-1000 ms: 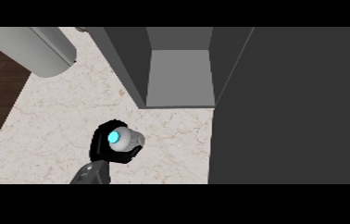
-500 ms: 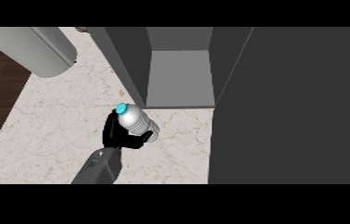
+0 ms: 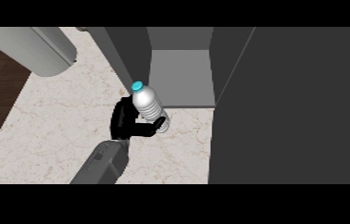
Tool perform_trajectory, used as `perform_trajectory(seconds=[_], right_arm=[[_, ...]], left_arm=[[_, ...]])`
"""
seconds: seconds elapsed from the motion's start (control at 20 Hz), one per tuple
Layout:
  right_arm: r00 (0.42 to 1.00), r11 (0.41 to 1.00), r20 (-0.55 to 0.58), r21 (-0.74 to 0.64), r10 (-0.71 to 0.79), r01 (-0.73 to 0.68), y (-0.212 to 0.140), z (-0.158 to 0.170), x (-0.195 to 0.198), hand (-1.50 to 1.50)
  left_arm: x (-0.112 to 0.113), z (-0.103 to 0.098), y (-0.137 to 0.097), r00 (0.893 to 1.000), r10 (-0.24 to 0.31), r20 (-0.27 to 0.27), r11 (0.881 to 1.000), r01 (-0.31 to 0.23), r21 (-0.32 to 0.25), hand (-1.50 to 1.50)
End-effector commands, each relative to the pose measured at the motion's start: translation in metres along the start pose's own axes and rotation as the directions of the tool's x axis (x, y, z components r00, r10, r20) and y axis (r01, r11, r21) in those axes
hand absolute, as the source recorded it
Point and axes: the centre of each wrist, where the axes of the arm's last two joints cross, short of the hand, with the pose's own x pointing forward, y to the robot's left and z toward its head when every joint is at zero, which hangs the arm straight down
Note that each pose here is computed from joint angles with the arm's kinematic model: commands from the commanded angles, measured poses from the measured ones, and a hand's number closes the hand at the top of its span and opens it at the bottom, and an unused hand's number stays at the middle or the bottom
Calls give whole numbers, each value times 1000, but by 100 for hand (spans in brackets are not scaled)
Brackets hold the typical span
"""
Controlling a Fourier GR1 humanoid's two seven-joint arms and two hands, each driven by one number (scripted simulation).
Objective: Pick up the bottled water, place it into the cabinet and close the cabinet
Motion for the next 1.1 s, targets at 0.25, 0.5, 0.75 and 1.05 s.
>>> perform_trajectory(seconds=[0.25,0.5,0.75,1.05], right_arm=[[999,1000,34,1,-2,2,-3,-1,12,-150],[999,1000,43,22,6,-7,-6,-2,15,-150],[998,1000,62,14,5,-6,-11,-6,1,-150],[997,998,77,56,7,-11,-12,-9,6,-150]], left_arm=[[56,-53,-78,990,-108,86,992,114,-59,150],[57,-56,-82,985,-169,47,986,169,2,150],[66,-70,-85,982,-188,5,979,187,76,150],[75,-84,-57,912,-408,38,906,400,138,150]])
